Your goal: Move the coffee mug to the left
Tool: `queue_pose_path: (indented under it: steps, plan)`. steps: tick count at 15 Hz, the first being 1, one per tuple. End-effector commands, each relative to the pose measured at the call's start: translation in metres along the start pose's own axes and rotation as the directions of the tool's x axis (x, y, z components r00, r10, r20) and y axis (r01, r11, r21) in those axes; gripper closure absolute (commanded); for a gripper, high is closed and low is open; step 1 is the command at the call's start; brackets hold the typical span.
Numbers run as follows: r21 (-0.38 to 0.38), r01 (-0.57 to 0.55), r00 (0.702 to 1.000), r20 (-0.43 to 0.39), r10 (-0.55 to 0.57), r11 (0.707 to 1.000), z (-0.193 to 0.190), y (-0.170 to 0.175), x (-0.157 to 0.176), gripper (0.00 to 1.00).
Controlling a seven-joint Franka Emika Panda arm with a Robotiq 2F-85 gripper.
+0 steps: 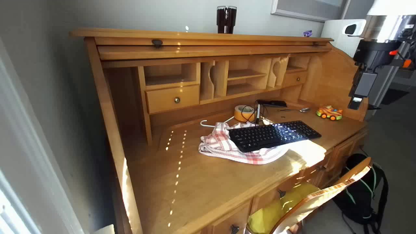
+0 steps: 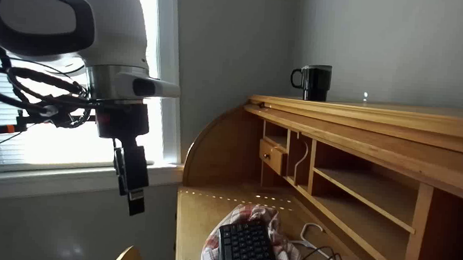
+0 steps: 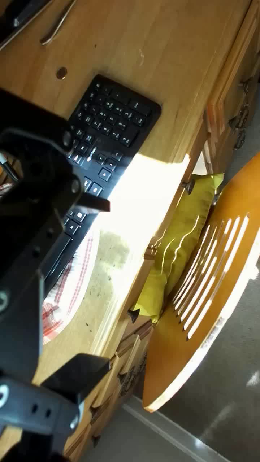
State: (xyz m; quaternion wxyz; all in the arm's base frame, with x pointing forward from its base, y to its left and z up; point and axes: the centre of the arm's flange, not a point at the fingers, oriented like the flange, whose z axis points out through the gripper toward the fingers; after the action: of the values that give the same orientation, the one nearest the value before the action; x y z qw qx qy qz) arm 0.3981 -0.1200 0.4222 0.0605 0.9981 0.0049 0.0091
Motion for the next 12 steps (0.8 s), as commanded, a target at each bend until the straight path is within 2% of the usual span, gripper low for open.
queue_pose_path:
  steps: [1,4,5,6,7,12]
  plan:
    - [0.000,0.000,1.000,0.000,0.000,1.000,0.000,0.000,0.000,0.00]
    - [0.000,0.000,1.000,0.000,0.000,1.000,0.000,0.000,0.000,0.00]
    - [-0.017,-0.035,0.999,0.001,0.035,0.999,0.000,-0.002,0.002,0.25]
    - [-0.035,-0.051,0.999,0.006,0.051,0.998,-0.004,-0.007,0.005,0.26]
    - [-0.032,-0.068,0.998,0.007,0.068,0.997,-0.008,-0.011,0.009,0.32]
    - [-0.031,-0.199,0.974,-0.114,0.194,0.980,-0.045,-0.028,0.055,0.73]
